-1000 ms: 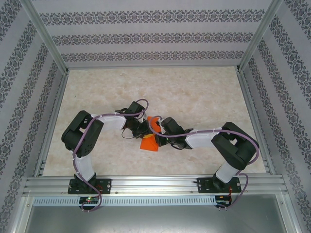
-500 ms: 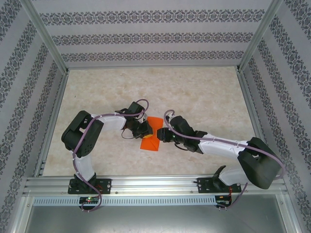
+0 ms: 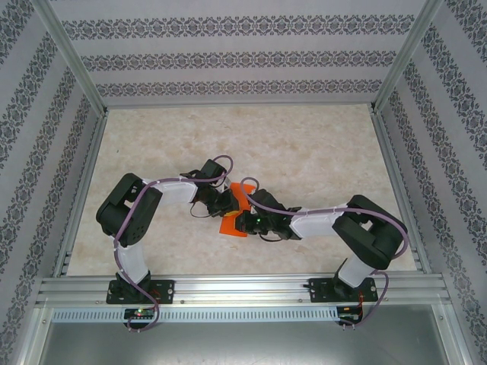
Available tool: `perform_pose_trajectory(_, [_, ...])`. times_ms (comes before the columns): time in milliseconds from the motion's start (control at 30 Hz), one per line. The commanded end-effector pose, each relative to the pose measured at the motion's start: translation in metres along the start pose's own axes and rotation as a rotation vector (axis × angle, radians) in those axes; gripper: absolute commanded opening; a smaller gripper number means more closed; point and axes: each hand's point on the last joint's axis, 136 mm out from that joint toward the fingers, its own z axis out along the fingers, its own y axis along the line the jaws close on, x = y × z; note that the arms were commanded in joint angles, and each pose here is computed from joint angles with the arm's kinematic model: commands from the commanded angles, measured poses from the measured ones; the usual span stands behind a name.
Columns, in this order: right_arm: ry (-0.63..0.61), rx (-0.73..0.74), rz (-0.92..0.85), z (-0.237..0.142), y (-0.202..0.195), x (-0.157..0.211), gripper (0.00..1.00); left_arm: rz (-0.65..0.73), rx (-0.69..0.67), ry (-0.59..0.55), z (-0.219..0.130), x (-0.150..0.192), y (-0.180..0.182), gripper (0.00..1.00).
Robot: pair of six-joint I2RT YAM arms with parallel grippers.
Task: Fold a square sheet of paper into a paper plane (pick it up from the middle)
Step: Fold the triangle a second time at the center of the table.
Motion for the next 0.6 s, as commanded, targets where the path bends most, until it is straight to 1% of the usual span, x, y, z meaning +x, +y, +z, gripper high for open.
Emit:
perform_pose_trajectory(0, [-0.005,-0.041,-0.001,0.002,0.018,-0.006,0.07,-0.029,-0.124,0.001,0.009,0.002,0.037,0.17])
perform_pose_trajectory(200, [0.039,0.065,-0.008,0.001,-0.002,0.004,0.08,-0.027,-0.125,0.005,0.01,0.003,0.037,0.17])
perform_pose_trajectory(567, [0.083,0.121,0.051,0.008,-0.034,0.024,0.09,-0.027,-0.131,0.007,0.011,0.003,0.039,0.16])
